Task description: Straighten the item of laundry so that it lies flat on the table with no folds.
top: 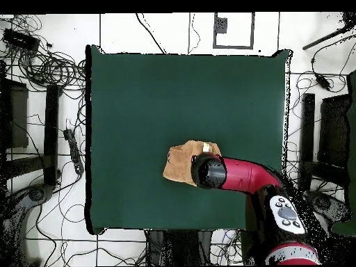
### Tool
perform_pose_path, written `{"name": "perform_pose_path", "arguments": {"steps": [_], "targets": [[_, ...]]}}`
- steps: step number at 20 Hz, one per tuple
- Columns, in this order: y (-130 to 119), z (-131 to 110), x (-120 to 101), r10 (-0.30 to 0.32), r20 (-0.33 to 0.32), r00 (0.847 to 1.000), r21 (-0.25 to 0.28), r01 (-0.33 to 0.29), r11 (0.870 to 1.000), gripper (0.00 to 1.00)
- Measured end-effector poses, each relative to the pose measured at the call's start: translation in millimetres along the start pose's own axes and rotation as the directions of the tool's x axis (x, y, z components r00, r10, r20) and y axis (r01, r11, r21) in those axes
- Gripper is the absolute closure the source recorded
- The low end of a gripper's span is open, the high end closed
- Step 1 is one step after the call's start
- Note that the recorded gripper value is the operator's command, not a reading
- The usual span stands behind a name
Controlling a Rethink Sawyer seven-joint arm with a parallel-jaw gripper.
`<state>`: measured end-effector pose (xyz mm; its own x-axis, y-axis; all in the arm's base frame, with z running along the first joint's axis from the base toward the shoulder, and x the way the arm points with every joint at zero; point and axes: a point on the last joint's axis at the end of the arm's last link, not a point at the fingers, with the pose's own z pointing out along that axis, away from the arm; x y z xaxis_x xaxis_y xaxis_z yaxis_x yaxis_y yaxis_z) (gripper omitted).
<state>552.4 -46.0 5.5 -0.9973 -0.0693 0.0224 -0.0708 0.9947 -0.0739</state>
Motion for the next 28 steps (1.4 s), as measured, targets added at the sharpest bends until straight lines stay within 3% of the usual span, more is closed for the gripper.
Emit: {"name": "perform_pose_path", "arguments": {"steps": [28], "targets": [[1,13,-1,-0.013,0.001,1.0,0.001,0.013,1.0,0.0]]}}
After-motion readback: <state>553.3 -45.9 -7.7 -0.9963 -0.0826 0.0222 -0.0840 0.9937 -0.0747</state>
